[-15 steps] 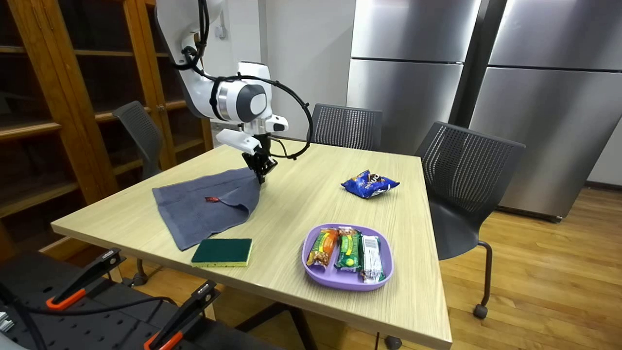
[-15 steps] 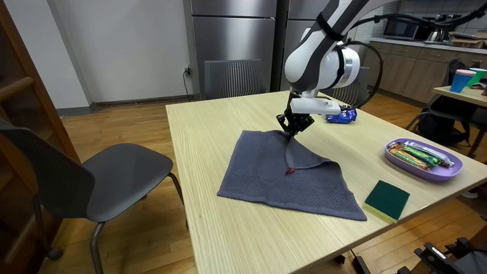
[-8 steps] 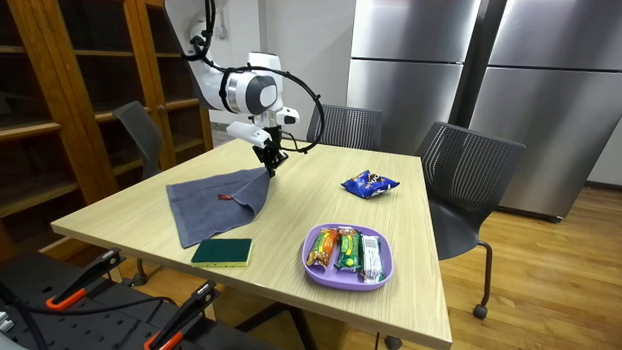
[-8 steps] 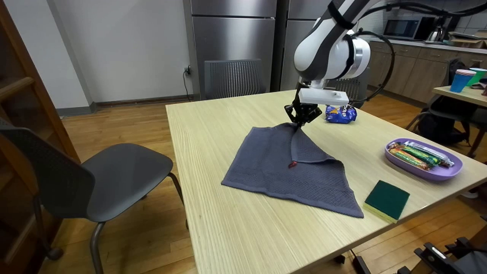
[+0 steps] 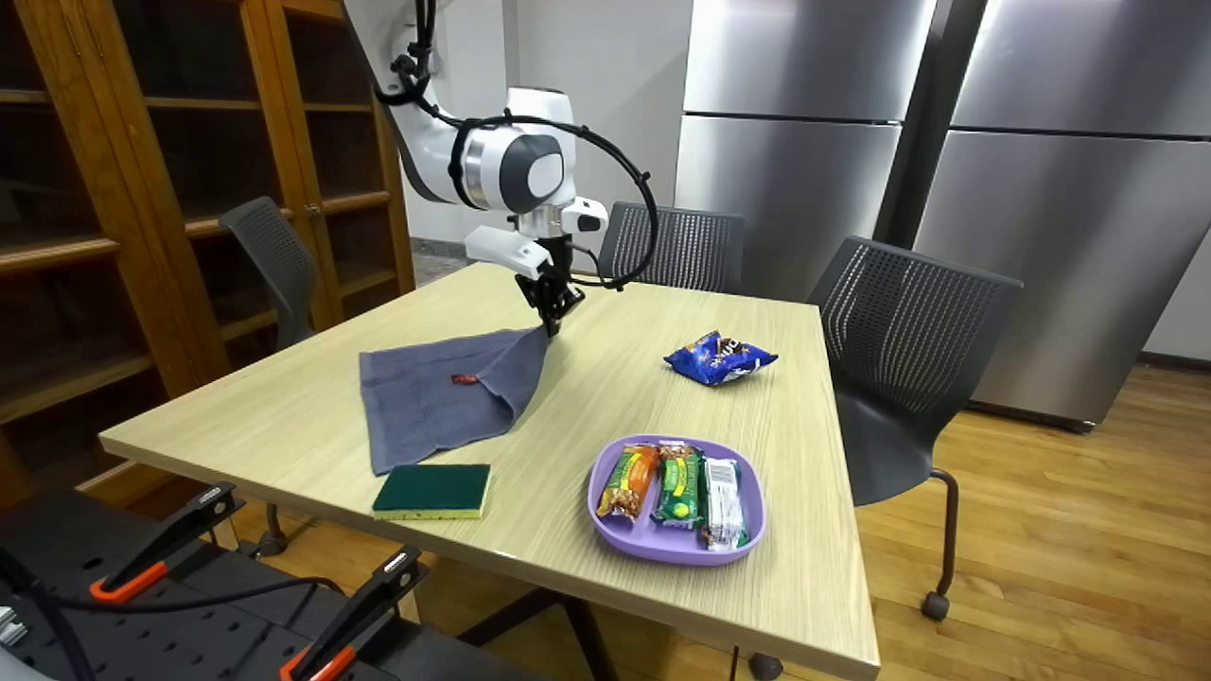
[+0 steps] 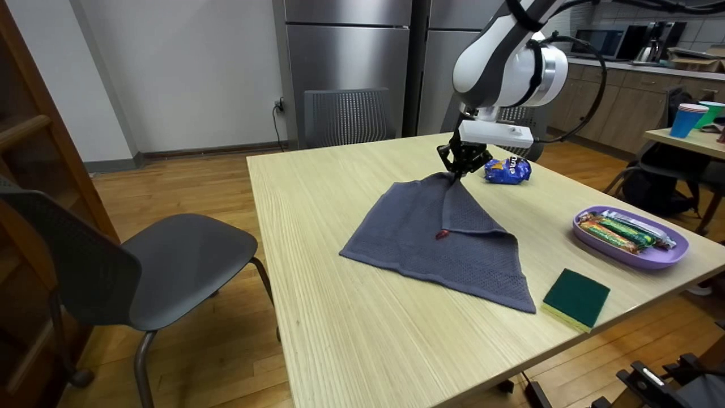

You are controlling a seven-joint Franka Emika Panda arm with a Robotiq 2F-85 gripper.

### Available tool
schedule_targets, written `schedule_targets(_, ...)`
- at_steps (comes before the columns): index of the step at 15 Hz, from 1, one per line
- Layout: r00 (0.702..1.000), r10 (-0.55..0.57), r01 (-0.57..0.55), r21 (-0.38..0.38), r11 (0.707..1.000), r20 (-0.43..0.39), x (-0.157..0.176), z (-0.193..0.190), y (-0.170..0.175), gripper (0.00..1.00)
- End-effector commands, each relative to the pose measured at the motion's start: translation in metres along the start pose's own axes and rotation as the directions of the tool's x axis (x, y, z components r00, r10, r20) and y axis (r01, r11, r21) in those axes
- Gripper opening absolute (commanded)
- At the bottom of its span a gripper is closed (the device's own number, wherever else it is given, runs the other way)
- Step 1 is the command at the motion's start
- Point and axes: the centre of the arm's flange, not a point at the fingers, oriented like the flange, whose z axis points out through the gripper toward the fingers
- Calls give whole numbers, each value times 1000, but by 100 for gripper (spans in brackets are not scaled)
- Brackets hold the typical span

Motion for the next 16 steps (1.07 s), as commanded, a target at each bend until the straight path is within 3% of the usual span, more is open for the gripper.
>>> schedule_targets(1,1000,17,-17,20,1000,4,0,-20,18,1)
schedule_targets(16,990,139,-138,17,990,-38,12,-41,81,1)
